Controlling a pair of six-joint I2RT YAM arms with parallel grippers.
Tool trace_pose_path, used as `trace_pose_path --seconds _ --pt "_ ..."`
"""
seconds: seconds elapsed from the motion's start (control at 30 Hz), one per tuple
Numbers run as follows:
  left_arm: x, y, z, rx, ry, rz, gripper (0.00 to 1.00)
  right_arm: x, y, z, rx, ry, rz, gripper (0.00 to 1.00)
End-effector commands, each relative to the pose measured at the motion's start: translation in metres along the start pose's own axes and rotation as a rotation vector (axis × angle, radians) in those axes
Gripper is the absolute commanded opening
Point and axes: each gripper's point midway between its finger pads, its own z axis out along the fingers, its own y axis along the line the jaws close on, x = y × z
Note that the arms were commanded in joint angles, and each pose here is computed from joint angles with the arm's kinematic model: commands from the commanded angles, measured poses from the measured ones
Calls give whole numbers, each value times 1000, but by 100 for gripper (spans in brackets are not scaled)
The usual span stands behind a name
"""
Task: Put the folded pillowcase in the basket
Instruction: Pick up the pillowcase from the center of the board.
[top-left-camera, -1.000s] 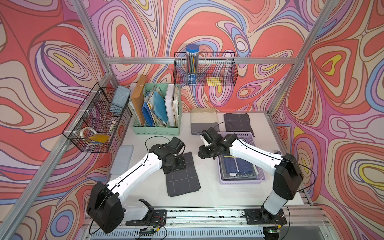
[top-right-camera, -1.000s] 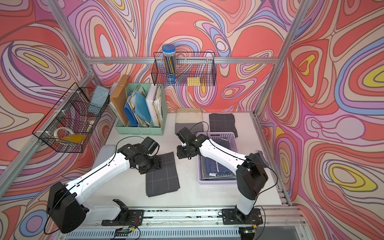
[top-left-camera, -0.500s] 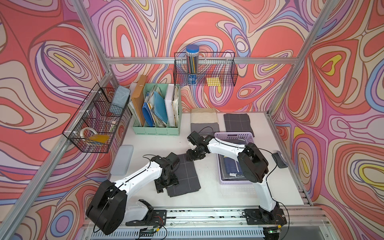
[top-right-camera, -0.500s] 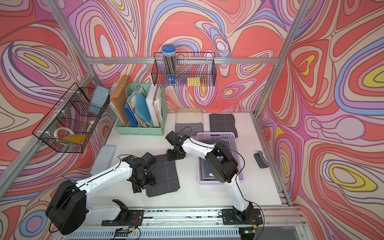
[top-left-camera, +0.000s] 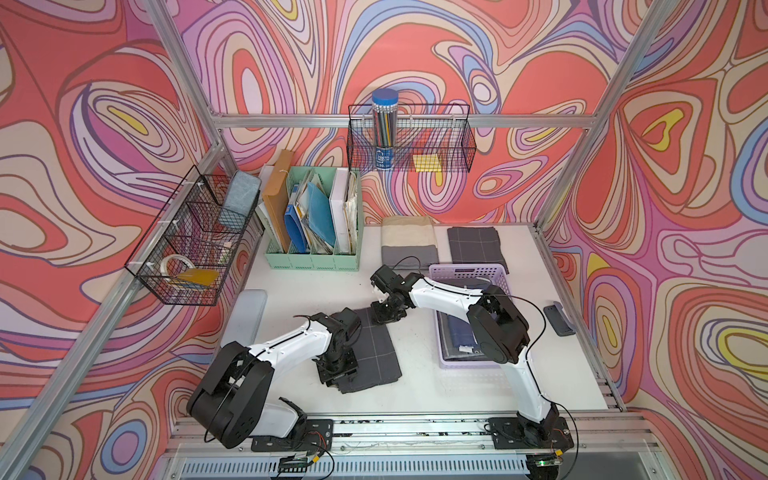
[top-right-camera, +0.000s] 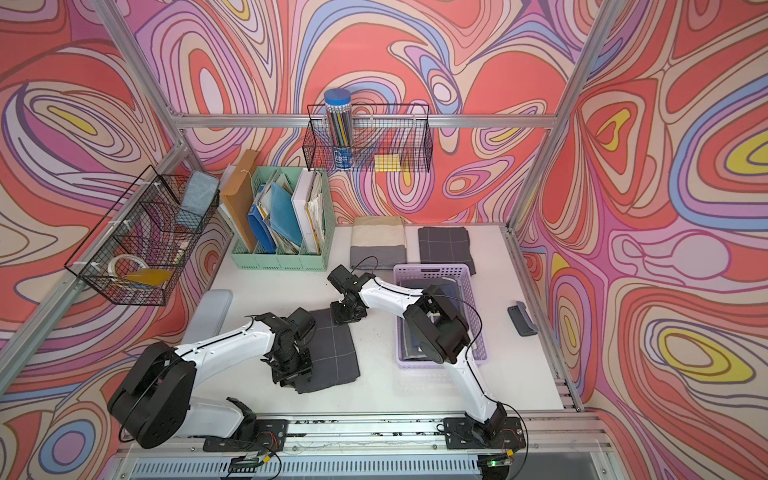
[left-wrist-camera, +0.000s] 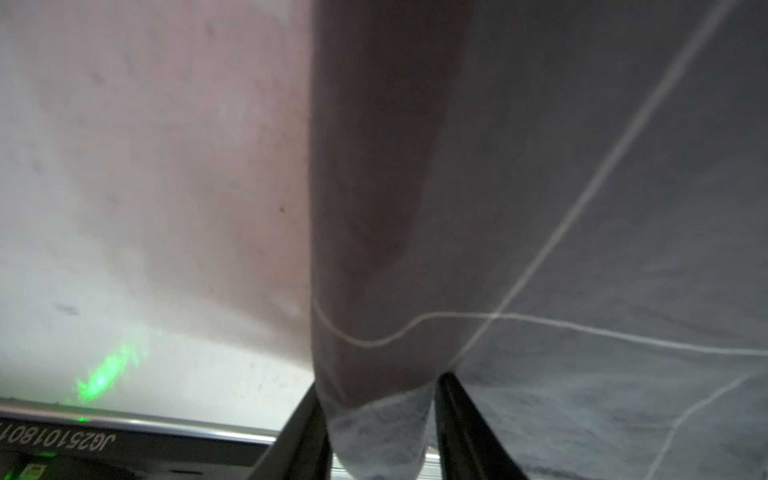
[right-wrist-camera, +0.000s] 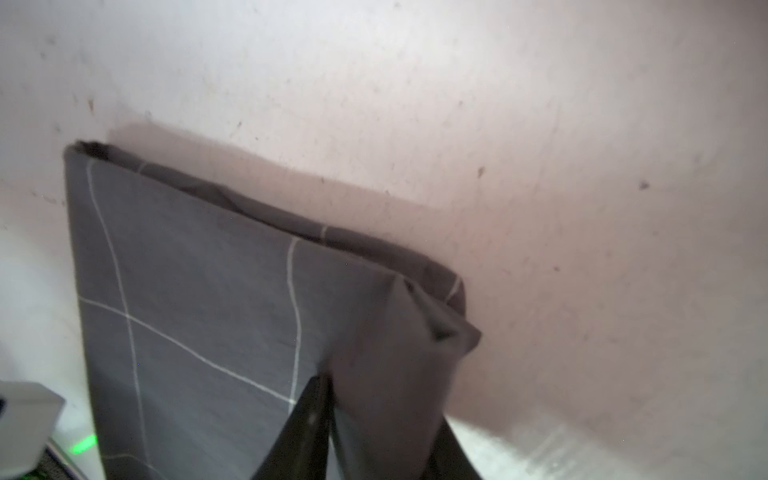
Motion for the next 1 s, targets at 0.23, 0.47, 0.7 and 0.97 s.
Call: trace_pose_path --seconds 0.23,0.47,0.7,0.97 --pt "-6 -23 -12 80 -22 53 0 23 -3 11 -25 28 36 0" --pt "-16 -57 -80 187 -138 134 0 -15 1 -52 26 -166 27 0" --pt "-17 -88 -117 232 -193 211 0 -40 -8 -114 76 -294 48 0" --pt "-20 -139 -152 321 -231 300 0 -47 -38 -177 138 -394 100 0"
